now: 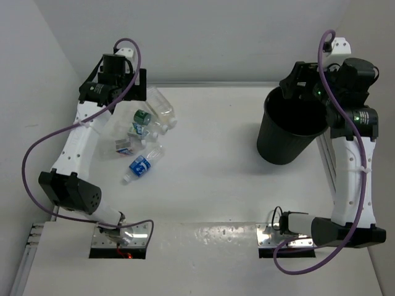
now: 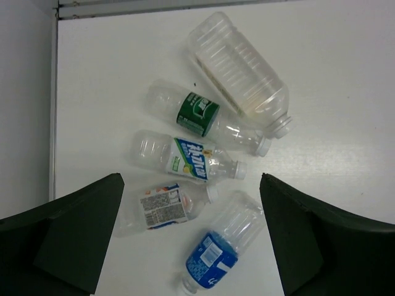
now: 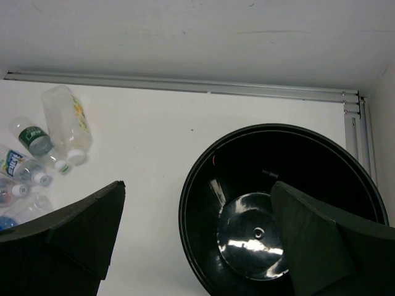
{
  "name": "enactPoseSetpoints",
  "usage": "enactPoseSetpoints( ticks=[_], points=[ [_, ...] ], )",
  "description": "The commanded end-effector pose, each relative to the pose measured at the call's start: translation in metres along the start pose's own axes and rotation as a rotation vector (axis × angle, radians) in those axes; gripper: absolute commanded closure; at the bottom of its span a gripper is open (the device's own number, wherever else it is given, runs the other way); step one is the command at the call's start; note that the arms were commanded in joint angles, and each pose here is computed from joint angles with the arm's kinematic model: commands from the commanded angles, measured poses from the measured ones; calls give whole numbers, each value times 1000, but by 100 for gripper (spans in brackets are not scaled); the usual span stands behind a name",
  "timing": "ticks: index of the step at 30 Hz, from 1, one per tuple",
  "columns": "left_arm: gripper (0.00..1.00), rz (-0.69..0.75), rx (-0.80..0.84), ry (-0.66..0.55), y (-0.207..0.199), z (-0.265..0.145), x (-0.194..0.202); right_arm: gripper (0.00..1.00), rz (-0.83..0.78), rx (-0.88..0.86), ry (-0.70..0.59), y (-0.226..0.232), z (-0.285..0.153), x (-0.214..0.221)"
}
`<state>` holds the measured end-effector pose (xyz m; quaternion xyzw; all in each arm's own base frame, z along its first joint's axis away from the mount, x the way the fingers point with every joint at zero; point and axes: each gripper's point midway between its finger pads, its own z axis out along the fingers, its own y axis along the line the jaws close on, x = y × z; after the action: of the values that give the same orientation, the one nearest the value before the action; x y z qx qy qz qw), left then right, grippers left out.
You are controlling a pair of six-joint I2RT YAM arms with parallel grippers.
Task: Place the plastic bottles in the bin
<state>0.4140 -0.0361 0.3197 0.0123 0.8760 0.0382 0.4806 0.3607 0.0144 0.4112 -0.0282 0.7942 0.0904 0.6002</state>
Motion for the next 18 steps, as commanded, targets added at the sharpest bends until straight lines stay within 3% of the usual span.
enactPoseSetpoints(
  ticks=[1, 4, 10, 12, 18],
  points=[
    [0, -56, -43, -66, -8, 4, -27, 0, -30, 16, -27, -2, -6, -5],
    [0, -108, -79, -104, -16, 9, -46, 0, -26, 21, -10, -4, -1, 2],
    [0, -169, -112, -67, -46, 70, -55, 0, -39, 41, 18, -10, 2, 10],
    [3, -199, -114, 11, -59, 105, -34, 0, -43, 55, 35, -13, 4, 16],
    [3, -293, -132, 77, -61, 161, -14, 0, -60, 93, 83, -23, 5, 34]
  ],
)
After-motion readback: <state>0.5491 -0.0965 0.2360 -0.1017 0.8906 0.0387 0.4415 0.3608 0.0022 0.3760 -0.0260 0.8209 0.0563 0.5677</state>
